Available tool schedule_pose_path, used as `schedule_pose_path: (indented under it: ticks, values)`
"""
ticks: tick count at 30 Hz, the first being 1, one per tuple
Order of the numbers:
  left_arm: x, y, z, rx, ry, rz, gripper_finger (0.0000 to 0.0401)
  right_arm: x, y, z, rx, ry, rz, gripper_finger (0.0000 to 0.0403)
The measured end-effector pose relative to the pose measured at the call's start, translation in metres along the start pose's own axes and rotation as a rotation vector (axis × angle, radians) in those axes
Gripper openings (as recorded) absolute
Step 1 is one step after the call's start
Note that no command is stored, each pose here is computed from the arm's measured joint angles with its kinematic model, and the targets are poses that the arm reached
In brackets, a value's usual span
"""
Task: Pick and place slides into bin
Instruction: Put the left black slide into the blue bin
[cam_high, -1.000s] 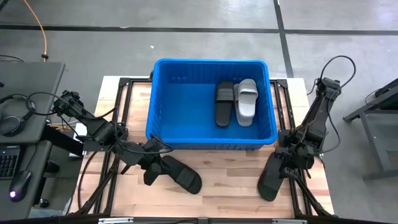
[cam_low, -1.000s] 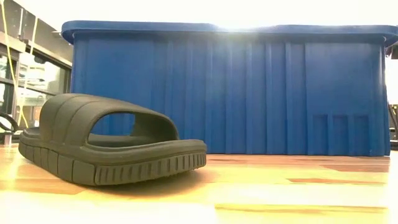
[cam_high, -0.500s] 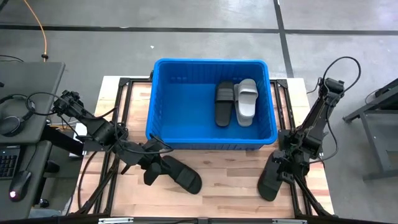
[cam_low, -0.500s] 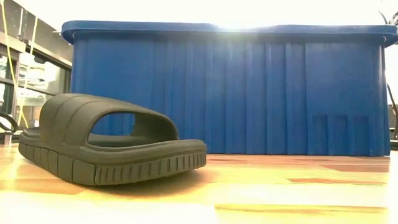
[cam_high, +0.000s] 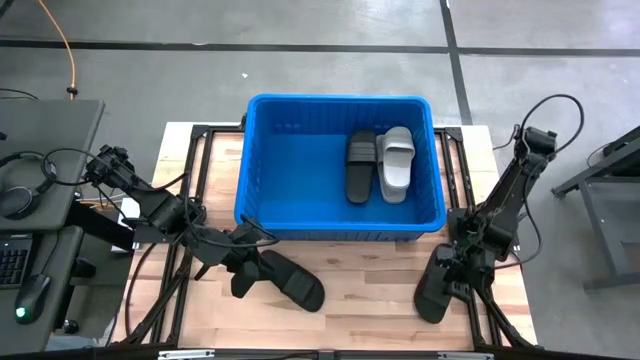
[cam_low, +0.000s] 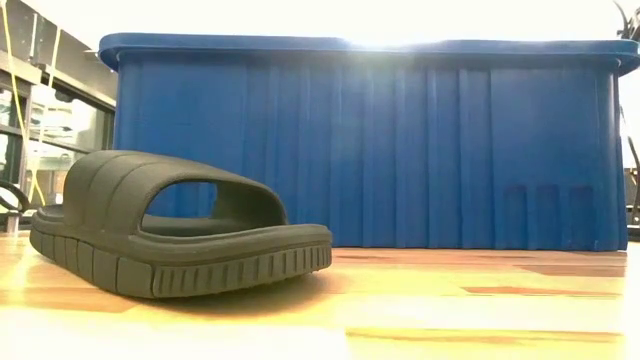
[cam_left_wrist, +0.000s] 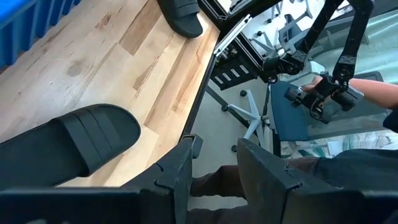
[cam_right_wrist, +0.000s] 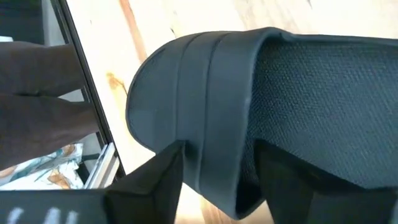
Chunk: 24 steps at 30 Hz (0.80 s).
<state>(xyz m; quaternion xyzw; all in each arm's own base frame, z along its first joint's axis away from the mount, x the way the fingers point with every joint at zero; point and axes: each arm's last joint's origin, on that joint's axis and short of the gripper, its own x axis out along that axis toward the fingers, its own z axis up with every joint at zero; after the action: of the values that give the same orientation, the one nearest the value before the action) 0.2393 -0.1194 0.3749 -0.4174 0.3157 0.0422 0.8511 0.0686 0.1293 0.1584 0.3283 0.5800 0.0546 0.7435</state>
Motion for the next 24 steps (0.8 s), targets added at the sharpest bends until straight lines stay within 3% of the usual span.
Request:
schedule_pose_path:
  ticks: [8,14,18,24]
  values:
    - [0.000,0.000,0.000,0.000,0.000,0.000,0.0117,0.003,0.004,0.001,-0.009,-0.025,0.021,0.0094]
    - [0.000,0.000,0.000,0.011,0.008,-0.003,0.0117,0.002,0.013,0.002,-0.015,-0.039,0.117,0.0010]
    - [0.000,0.000,0.000,0.025,0.011,-0.005,0.0117,-0.005,0.020,0.004,0.031,-0.069,0.168,0.0013]
    - [0.000,0.000,0.000,0.028,0.011,-0.004,0.0117,-0.038,0.056,0.014,0.035,-0.266,0.353,0.0005]
